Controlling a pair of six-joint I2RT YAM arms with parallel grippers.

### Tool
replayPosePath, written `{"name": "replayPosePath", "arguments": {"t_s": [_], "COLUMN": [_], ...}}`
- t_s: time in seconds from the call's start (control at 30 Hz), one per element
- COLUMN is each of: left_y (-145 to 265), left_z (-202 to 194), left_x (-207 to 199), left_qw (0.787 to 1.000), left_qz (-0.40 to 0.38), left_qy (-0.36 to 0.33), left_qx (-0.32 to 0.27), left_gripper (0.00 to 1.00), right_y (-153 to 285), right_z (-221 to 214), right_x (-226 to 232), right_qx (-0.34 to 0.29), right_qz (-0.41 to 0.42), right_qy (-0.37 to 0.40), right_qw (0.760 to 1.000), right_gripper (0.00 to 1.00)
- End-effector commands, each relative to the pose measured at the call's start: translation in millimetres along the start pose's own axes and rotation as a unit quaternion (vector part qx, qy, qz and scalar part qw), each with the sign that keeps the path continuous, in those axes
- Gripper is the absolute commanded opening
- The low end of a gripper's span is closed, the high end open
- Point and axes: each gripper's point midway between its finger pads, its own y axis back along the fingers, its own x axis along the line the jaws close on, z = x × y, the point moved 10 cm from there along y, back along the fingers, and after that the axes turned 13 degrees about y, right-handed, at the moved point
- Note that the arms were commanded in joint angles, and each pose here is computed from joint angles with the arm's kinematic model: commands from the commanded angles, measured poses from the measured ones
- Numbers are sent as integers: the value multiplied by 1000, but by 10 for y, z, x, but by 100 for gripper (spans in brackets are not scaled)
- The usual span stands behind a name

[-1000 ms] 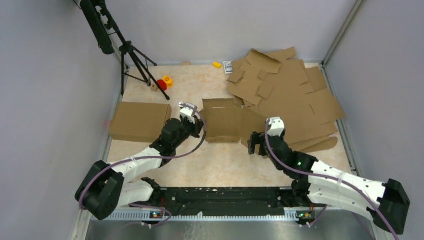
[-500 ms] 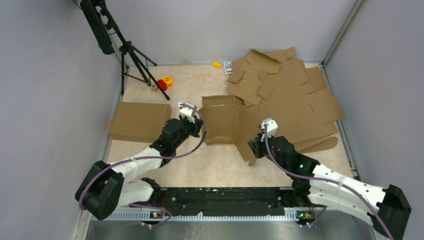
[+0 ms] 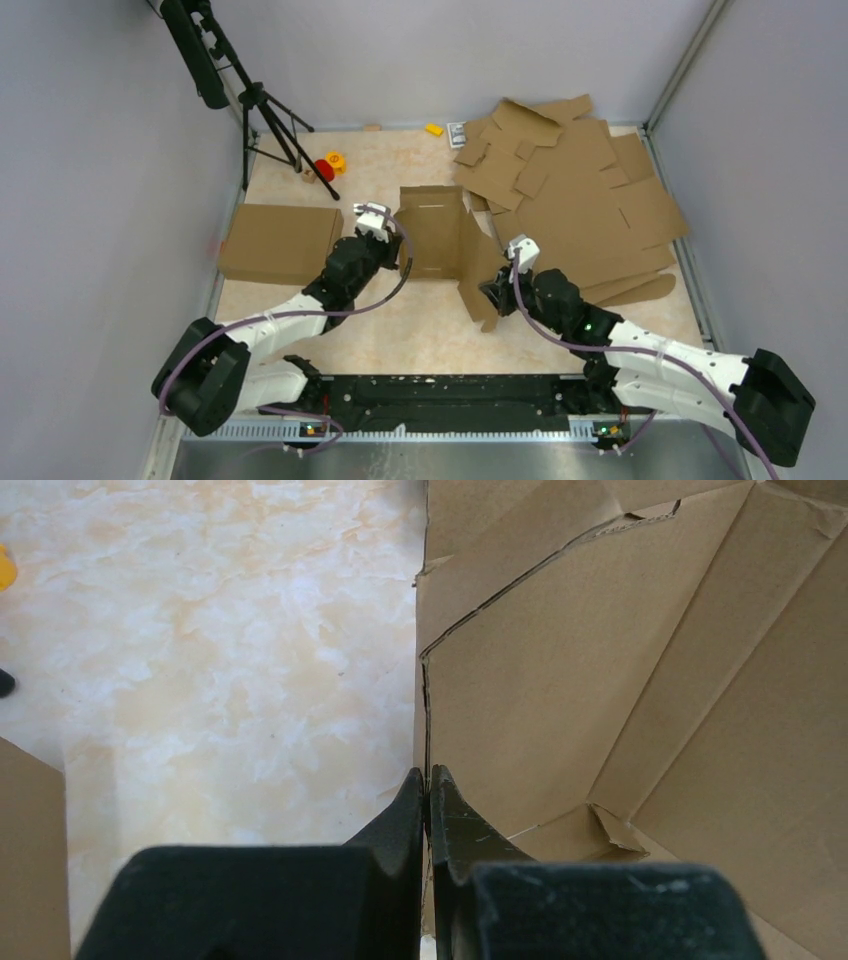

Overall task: Fold the paper box
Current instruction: Fold the paper box at the center of the board.

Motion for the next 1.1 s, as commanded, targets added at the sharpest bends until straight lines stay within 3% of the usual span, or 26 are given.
{"name": "replayPosePath", "arguments": {"t_s": [0.0, 0.27, 0.4, 0.63, 0.93, 1.07], "left_y": [-36, -72, -60, -75, -173, -47], "left_z": [-24, -45, -87, -276, -399, -331], "left_x": [-211, -211, -215, -197, -113, -133], "left_qw": [998, 998, 997, 993, 993, 992], "left_qz": [-62, -60, -70, -82, -29, -39], "left_qy": [10, 8, 13, 38, 44, 39], "left_qx": [21, 33, 41, 72, 108, 110], "left_gripper": [0, 0, 0, 30, 32, 44], "right_y": [-83, -15, 5, -1, 27, 66], "right_z": [200, 297, 249, 100, 132, 161], "right_x": [68, 61, -24, -40, -55, -84], "right_qx": [-43, -57, -36, -23, -23, -22], "right_qz": [17, 11, -46, -46, -43, -55], "right_qy": [-26, -36, -44, -30, 5, 16], "right_qw": [999, 998, 997, 998, 999, 998], "right_gripper": [0, 0, 0, 0, 0, 0]}}
